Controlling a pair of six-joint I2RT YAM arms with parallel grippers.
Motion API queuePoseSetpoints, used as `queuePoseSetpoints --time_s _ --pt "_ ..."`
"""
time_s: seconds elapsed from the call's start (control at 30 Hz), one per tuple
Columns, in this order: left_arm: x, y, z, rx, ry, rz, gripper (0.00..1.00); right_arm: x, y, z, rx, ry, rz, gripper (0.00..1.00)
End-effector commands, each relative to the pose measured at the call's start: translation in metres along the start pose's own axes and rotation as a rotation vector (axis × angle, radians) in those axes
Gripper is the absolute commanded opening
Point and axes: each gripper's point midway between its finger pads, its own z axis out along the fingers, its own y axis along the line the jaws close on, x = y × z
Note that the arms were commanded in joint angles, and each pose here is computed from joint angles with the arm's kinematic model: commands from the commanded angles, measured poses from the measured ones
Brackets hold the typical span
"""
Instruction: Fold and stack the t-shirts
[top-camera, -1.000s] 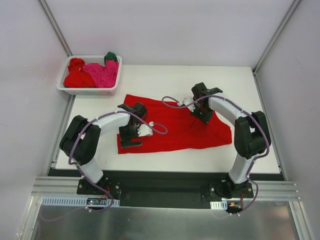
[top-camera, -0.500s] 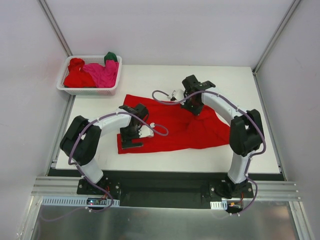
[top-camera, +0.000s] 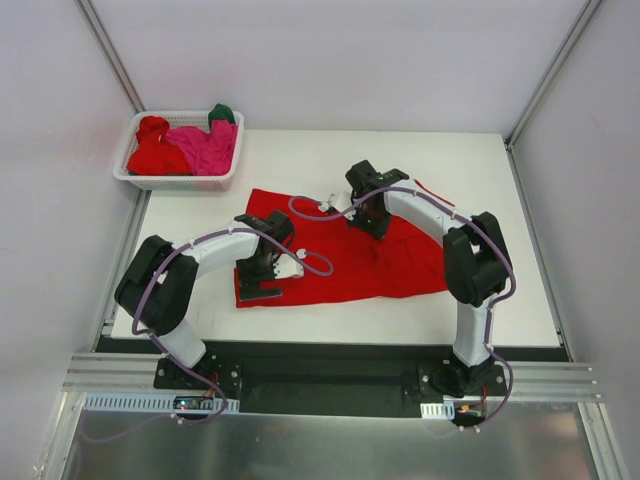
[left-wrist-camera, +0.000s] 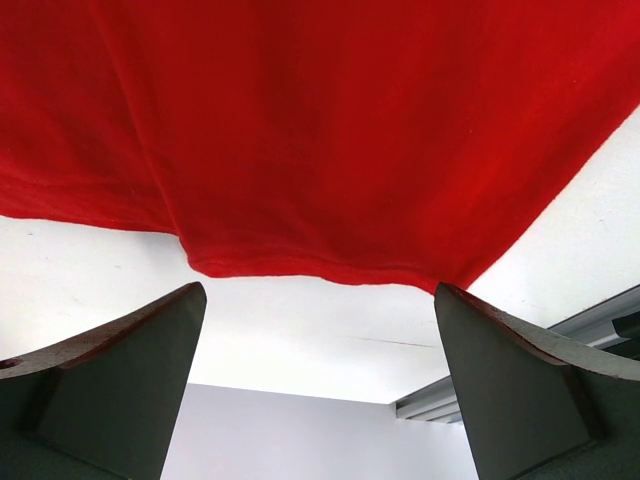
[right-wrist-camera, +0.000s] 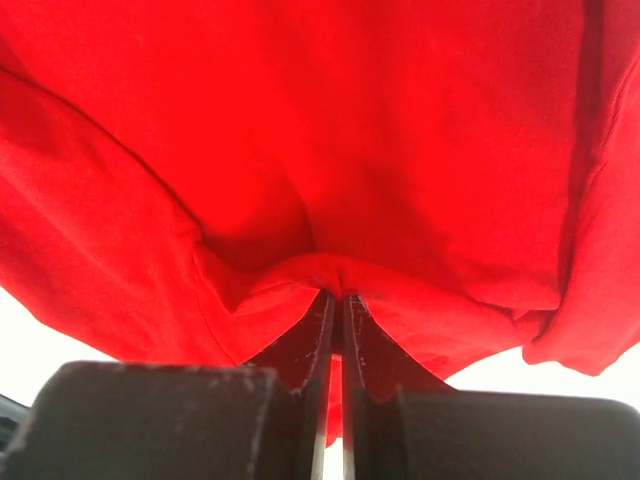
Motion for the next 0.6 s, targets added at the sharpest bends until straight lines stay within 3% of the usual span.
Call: queuePoseSetpoints --time_s 0.0,0.03,0.17,0.23,0.27,0.3,0.37,0.57 --pt "0.004 -0.001 -0.009 -0.018 0.006 0.001 0.99 -0.012 -0.008 -0.004 0.034 -0.026 -0.010 0.03" --pt "0.003 0.000 -0.009 -0.018 0.004 -0.001 0.99 -0.012 -0.010 -0.005 0.042 -0.026 -0.009 0.05" --pt "0.002 -0.002 -0.009 -0.012 -0.001 0.001 0.99 -0.012 -0.014 -0.012 0.076 -0.034 -0.006 0.30" --pt "0.002 -0.003 -0.009 -0.011 -0.002 0.003 0.99 -0.009 -0.015 -0.016 0.096 -0.029 -0.003 0.52" --pt "0.001 -0.003 -0.009 -0.013 -0.003 0.005 0.99 -0.006 -0.016 -0.017 0.102 -0.024 -0.001 0.82" --pt "0.001 -0.003 -0.010 -0.015 -0.005 0.005 0.99 -0.002 -0.019 -0.020 0.128 -0.013 0.002 0.90" --pt "0.001 -0.004 -0.010 -0.014 -0.007 0.007 0.99 0.006 -0.020 -0.030 0.148 -0.020 0.005 0.96" --pt "0.001 -0.005 -0.011 -0.018 -0.010 0.015 0.99 0.035 -0.025 -0.035 0.182 0.015 0.036 0.97"
